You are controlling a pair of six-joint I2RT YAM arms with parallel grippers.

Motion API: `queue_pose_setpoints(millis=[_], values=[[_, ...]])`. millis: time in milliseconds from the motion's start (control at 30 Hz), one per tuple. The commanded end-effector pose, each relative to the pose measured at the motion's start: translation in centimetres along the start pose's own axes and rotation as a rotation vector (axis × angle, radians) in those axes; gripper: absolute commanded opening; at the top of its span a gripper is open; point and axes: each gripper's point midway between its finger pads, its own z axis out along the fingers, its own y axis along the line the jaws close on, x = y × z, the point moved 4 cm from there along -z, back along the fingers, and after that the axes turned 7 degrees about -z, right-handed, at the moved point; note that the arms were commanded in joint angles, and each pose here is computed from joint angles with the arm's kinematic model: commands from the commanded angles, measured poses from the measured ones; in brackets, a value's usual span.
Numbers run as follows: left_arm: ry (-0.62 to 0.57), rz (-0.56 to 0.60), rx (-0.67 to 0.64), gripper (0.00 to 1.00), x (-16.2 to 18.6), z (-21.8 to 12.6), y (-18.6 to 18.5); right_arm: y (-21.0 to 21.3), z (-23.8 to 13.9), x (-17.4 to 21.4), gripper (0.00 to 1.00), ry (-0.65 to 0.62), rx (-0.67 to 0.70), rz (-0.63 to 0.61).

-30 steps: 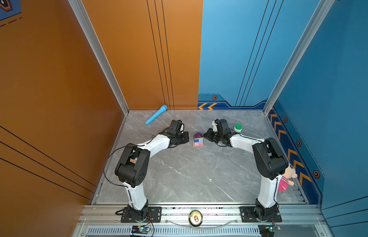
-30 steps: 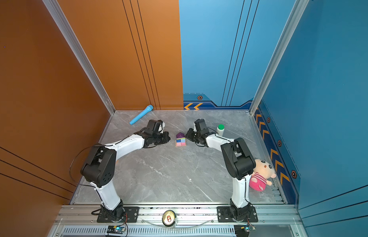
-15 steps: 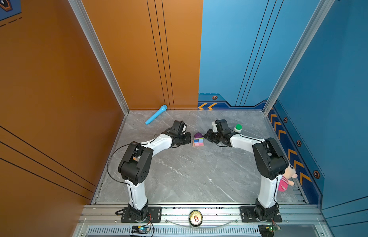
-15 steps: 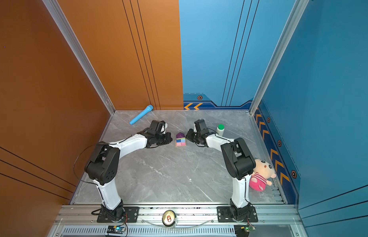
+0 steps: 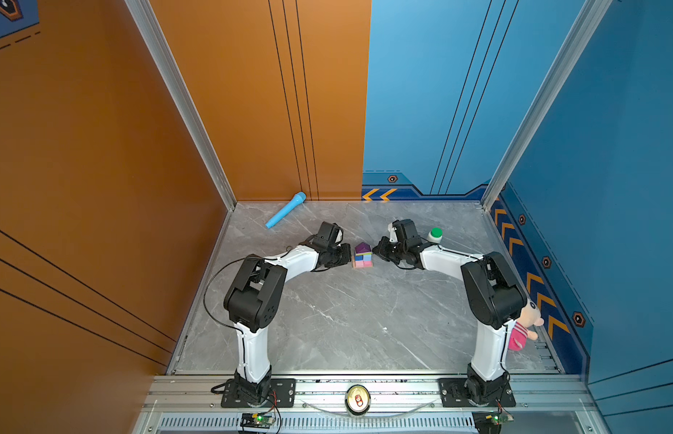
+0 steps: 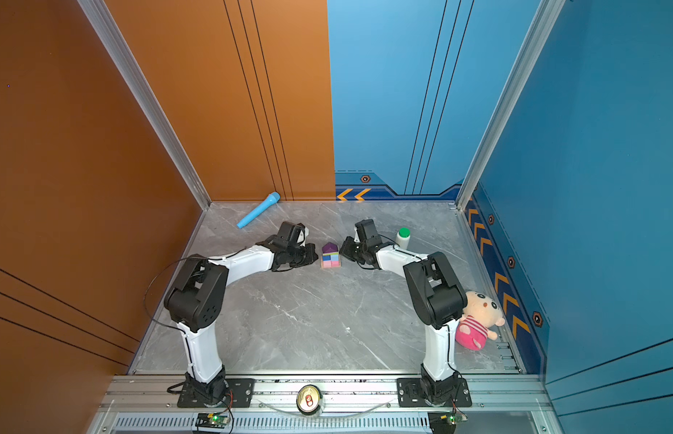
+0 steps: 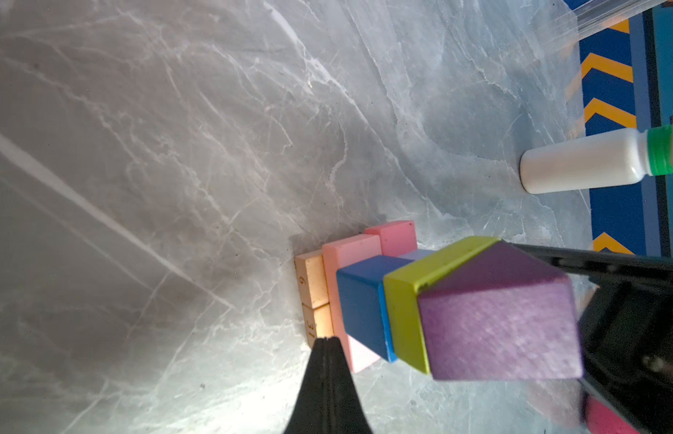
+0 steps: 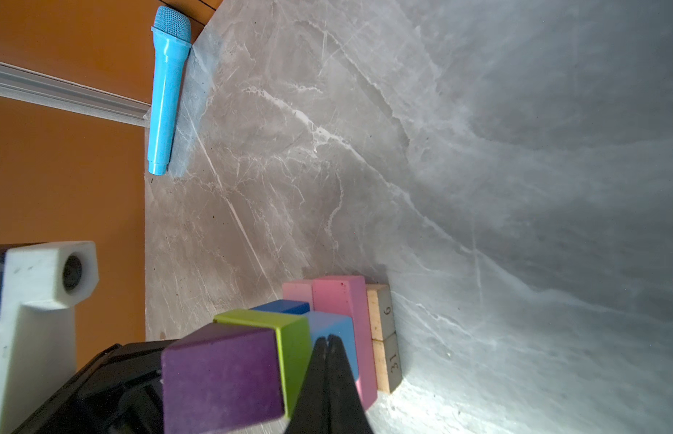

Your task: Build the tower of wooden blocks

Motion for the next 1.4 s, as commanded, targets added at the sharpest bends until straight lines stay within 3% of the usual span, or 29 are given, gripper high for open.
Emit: queue_pose_setpoints(millis=[0,1367], values=[[0.014,0.006,0.040,0.00,0.1,0.6,-1.3,0.1,0.6,0.4,0.00,0.030,0.002,-0.008],[0.020,0.044,-0.016,0.00,0.0,0.0,-1.1,0.1,0.7,0.7,0.00,0.045,0.007,-0.009]])
